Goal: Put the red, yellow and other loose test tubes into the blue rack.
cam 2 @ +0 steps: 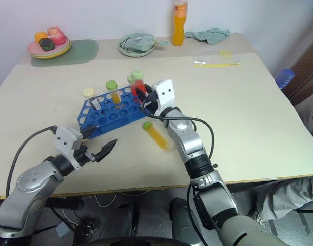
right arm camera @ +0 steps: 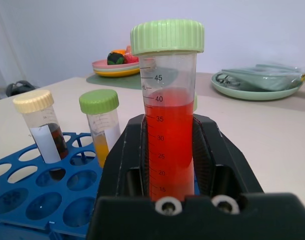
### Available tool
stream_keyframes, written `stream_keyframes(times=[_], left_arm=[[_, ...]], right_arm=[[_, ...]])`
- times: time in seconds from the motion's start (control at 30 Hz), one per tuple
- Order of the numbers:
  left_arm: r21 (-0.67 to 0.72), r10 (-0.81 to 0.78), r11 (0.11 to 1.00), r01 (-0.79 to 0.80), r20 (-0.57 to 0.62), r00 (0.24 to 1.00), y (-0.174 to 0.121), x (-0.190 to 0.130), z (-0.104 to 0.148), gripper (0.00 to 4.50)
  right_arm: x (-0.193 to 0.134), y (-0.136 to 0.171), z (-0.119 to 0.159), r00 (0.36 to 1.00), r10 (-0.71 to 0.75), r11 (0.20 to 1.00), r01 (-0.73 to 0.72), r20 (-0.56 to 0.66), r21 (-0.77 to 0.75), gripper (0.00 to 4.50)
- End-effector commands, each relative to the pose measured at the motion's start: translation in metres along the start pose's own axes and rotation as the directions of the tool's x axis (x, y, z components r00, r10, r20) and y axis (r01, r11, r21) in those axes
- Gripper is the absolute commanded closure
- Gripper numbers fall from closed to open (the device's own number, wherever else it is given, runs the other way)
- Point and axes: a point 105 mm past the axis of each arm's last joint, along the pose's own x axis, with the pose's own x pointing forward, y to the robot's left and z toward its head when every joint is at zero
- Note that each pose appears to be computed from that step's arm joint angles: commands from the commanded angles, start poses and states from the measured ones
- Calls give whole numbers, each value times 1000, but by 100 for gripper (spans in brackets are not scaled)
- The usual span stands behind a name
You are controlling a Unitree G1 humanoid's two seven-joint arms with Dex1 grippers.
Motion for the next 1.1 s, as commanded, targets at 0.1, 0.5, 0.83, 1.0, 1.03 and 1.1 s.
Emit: stream_keyframes(times=[0.1, 0.5, 0.83, 1.0, 1.03, 1.1], left_arm=[[30, 1, 1000, -3, 50, 999, 0, -2, 14, 0], [38, -7, 999, 5, 53, 999, 0, -1, 17, 0], [44, -13, 999, 11, 53, 998, 0, -1, 19, 0], [45, -16, 999, 14, 54, 998, -1, -1, 20, 0], [43, -16, 999, 14, 54, 998, -2, -2, 20, 0], [38, -16, 999, 14, 53, 998, -2, -2, 20, 0]], right_arm=[[9, 5, 10, 998, 12, 1000, -11, 63, -6, 372], [14, 2, -5, 994, -54, 999, 54, 92, -6, 372], [4, 3, -13, 990, -55, 999, 54, 132, 10, 230], [0, -4, 2, 987, -66, 995, 76, 149, -66, 8], [-3, -7, 6, 988, -57, 994, 69, 144, -79, 8], [-16, -16, 16, 993, -37, 995, 47, 111, -90, 8]])
